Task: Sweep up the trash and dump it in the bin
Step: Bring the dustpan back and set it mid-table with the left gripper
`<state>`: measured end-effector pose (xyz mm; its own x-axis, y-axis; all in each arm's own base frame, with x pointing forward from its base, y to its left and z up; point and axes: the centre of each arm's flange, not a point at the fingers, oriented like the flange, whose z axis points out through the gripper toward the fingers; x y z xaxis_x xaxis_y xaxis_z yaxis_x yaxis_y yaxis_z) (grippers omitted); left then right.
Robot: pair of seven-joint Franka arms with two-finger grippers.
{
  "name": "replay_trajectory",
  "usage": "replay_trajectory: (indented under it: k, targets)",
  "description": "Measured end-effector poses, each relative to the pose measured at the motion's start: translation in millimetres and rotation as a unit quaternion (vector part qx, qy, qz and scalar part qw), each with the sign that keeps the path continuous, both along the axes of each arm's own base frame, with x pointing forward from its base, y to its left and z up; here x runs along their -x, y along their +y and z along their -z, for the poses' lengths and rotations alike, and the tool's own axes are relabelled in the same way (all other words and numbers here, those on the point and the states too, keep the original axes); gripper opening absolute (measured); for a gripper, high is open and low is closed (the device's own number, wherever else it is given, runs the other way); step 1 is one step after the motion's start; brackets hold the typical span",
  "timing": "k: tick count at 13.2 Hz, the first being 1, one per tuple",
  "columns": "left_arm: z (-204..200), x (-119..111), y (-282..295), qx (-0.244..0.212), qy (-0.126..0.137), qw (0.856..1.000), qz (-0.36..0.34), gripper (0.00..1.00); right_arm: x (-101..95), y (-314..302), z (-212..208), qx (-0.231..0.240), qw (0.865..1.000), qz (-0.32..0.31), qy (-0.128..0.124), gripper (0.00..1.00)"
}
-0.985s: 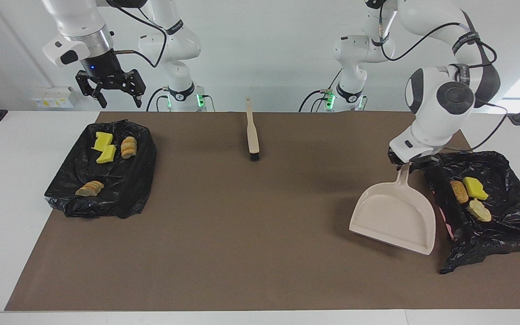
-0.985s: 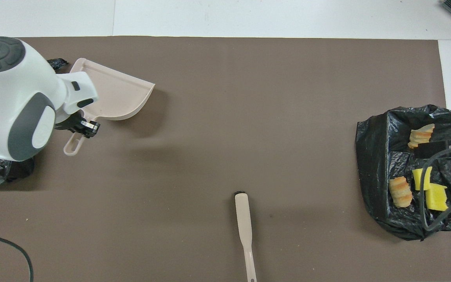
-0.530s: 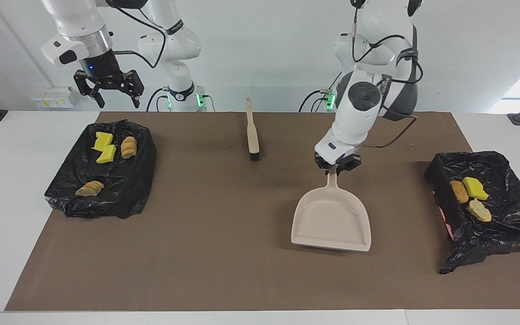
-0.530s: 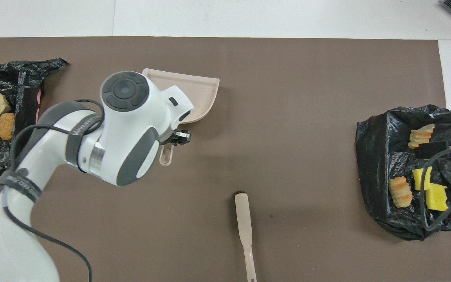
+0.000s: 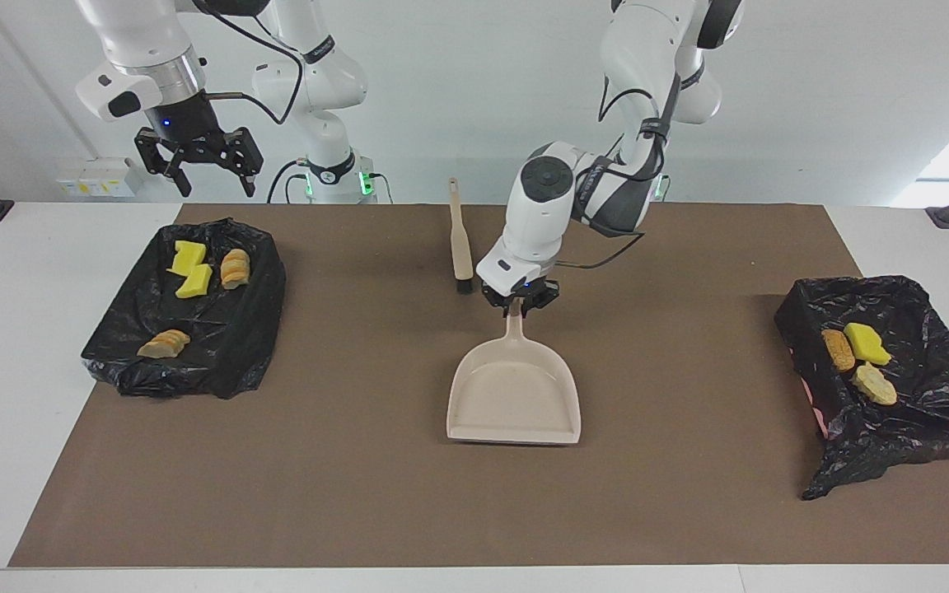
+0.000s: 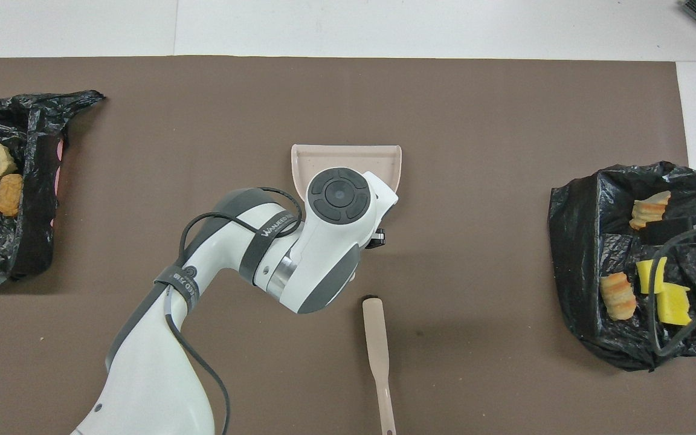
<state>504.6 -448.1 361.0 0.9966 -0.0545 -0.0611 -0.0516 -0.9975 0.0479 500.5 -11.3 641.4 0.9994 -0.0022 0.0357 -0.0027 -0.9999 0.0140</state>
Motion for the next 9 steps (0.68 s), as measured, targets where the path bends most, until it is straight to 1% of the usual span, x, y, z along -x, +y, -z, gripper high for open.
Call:
replay_trajectory:
  k: [2,3,4,5,7,8,9]
  targets:
    - [-9,-13,3,0.005,-0.011,1.000,-0.010,0.31,0.0,0,0,0.000,1.000,0.000,0.000,1.00]
    - [-14,-19,8,0.006,-0.017,1.000,-0.014,0.37,0.0,0,0,0.000,1.000,0.000,0.000,1.00]
    - [-17,-23,12,0.006,-0.020,1.000,-0.018,0.38,0.0,0,0,0.000,1.000,0.000,0.000,1.00]
    - [-18,-26,16,0.005,-0.022,1.000,-0.022,0.45,0.0,0,0,0.000,1.000,0.000,0.000,1.00]
    - [-28,-37,29,0.008,-0.030,0.999,-0.035,0.70,0.0,0,0,0.000,1.000,0.000,0.000,1.00]
    - [-38,-49,44,0.012,-0.036,0.998,-0.048,0.82,0.0,0,0,0.000,1.000,0.000,0.000,1.00]
    - [-49,-61,62,0.016,-0.043,0.997,-0.060,0.93,0.0,0,0,0.000,1.000,0.000,0.000,1.00]
